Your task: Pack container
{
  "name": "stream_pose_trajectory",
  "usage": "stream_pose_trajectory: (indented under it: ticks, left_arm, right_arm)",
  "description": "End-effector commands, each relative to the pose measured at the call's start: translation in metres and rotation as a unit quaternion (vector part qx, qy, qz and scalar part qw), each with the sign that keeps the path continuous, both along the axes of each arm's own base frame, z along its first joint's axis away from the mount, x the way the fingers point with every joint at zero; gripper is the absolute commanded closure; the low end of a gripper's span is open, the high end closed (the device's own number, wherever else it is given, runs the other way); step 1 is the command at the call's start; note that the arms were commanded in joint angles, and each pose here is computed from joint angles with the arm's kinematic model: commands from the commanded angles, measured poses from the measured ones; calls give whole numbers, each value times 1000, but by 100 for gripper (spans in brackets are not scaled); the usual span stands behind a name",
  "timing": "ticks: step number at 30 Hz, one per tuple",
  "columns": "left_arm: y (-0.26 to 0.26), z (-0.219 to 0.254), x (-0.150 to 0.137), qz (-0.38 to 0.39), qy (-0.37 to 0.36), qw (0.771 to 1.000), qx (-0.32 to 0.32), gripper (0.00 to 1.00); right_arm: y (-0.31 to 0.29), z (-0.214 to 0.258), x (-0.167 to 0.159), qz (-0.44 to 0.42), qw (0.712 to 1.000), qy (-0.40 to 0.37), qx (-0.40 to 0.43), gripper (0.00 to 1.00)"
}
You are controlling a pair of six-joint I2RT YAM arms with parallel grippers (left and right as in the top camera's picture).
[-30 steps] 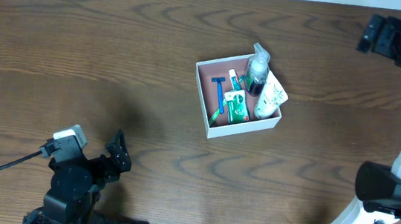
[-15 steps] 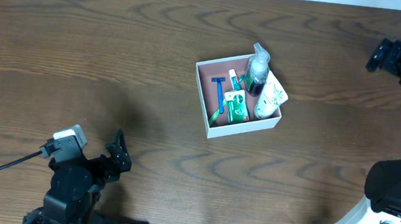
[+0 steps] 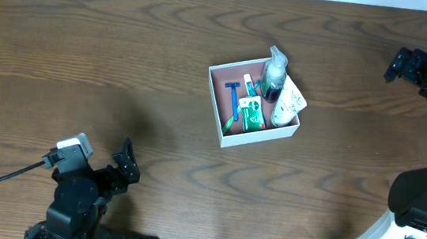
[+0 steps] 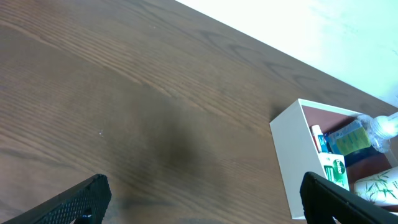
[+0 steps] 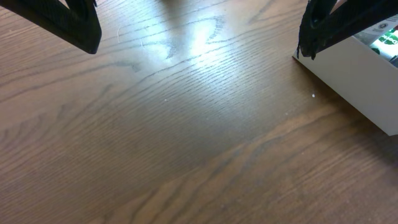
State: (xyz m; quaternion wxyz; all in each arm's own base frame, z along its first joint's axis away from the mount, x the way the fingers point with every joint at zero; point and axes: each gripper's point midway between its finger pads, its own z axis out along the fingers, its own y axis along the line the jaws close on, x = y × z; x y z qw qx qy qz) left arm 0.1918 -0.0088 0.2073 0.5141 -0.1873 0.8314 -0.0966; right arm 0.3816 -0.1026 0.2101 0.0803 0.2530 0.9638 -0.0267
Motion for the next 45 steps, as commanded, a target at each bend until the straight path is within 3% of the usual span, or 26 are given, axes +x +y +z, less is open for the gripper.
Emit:
stream_pose_trajectory:
  ticks: [1,9,15,21,24,31,38,45]
  left_arm:
    - [2,2,0,7,-5,1000,-3,2]
    - [5,-5,-4,10,10,1000,3,2]
    - [26,-20,-15,54,47,997,19,2]
    - [4,27,10,-50,-73,992,94,2]
    - [2,43,15,-59,-119,985,111,2]
    - [12,43,18,-28,-167,979,113,2]
    - [-2,34,23,-82,-207,959,174,2]
    - [1,21,31,-75,-215,956,186,2]
  right_arm:
    - [-1,2,-1,-8,1000,-4,2,1]
    - [-1,2,-1,-8,1000,-4,2,1]
    - [-1,2,-1,-8,1000,-4,2,1]
    - [-1,2,-1,-8,1000,-4,2,1]
    - [-1,2,-1,-8,1000,-4,2,1]
    - [-1,2,-1,-8,1000,-4,2,1]
    - [-1,2,-1,-8,1000,-4,2,1]
    - [-1,2,-1,-8,1000,-4,2,1]
